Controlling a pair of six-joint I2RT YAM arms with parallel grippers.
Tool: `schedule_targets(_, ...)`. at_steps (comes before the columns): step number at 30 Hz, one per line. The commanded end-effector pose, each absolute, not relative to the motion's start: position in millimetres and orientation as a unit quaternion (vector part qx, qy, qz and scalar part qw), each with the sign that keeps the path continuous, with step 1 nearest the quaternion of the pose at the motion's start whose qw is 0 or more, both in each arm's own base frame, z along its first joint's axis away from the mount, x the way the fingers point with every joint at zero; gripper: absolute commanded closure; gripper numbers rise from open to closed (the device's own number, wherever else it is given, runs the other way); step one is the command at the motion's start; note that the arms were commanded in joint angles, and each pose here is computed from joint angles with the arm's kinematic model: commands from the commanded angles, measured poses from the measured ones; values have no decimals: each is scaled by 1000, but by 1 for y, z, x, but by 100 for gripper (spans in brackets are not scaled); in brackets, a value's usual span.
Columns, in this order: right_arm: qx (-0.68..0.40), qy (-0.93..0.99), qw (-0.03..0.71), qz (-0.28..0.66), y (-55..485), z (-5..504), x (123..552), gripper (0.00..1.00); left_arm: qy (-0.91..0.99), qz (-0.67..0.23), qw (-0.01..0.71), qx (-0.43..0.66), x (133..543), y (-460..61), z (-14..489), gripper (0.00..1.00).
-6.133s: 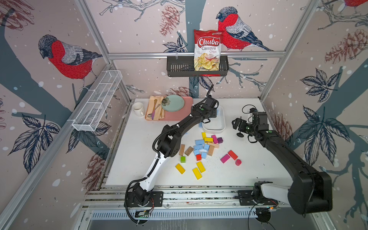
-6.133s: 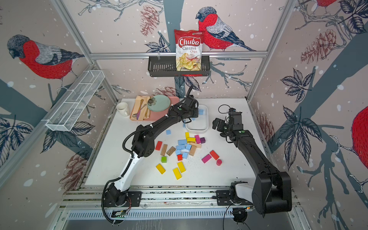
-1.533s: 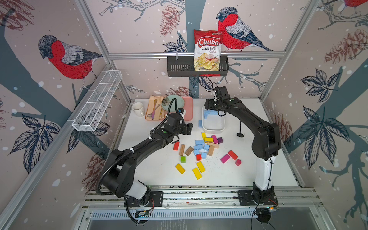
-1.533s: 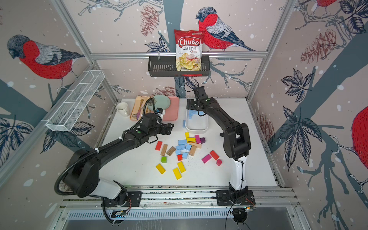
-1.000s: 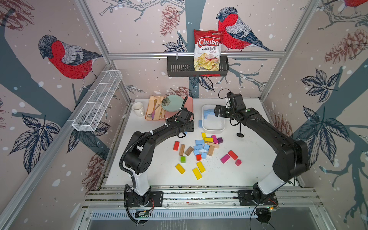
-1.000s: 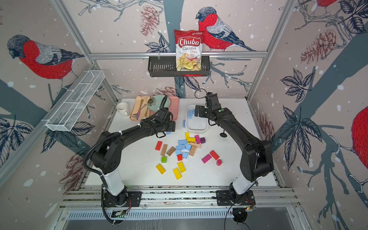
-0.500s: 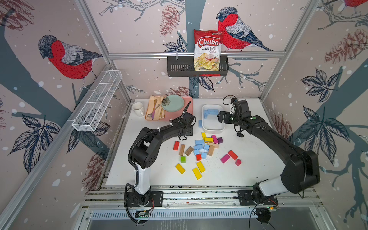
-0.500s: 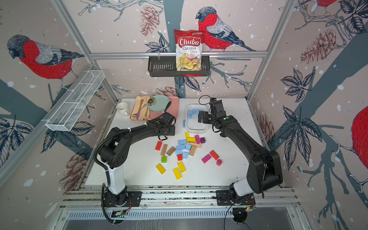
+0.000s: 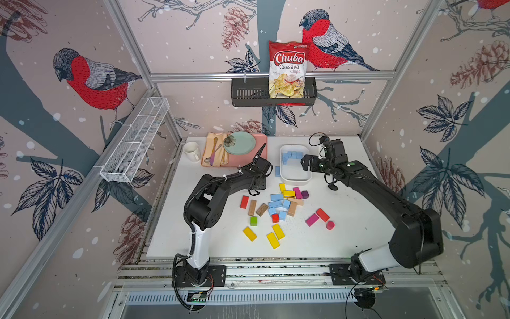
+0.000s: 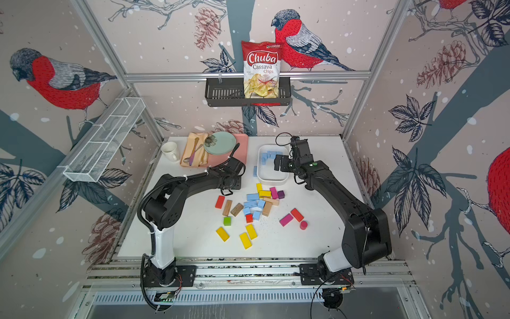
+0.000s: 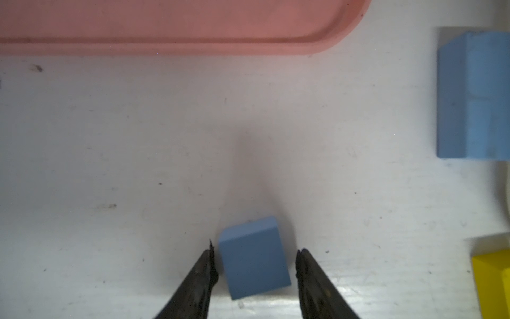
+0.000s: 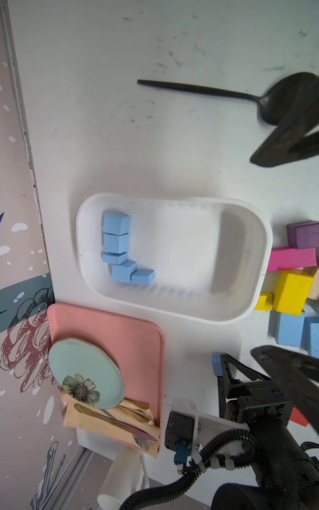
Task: Pick out the blue building blocks
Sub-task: Pick up the building block from the center of the board.
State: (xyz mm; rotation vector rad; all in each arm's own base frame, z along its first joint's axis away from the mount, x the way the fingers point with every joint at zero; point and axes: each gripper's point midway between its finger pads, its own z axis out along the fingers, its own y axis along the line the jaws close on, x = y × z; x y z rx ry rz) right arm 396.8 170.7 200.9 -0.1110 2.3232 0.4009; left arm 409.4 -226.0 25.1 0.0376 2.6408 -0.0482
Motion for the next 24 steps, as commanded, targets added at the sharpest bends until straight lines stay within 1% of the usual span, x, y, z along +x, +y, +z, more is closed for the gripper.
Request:
schedule_targets(1, -48, 905, 389, 162, 173, 205, 399, 0, 968, -6, 250, 9, 412, -223, 25, 52)
schedule_targets(4, -49, 906, 388, 163, 174, 204, 399, 0, 969, -5, 249, 9, 412, -223, 23, 56)
schedule_targets(10, -49, 907, 383, 165, 175, 200, 399, 0, 969, -4, 245, 10, 411, -222, 19, 68)
schedule_targets(15, -49, 908, 380, 170, 177, 199, 398, 0, 968, -24, 251, 13, 411, -228, 24, 75)
schedule_targets(20, -49, 907, 376, 183, 183, 200, 395, 0, 960, -95, 263, 14, 412, -242, 40, 84)
schedule_targets(24, -50, 906, 372, 196, 192, 203, 391, 0, 941, -166, 292, 27, 414, -256, 69, 87)
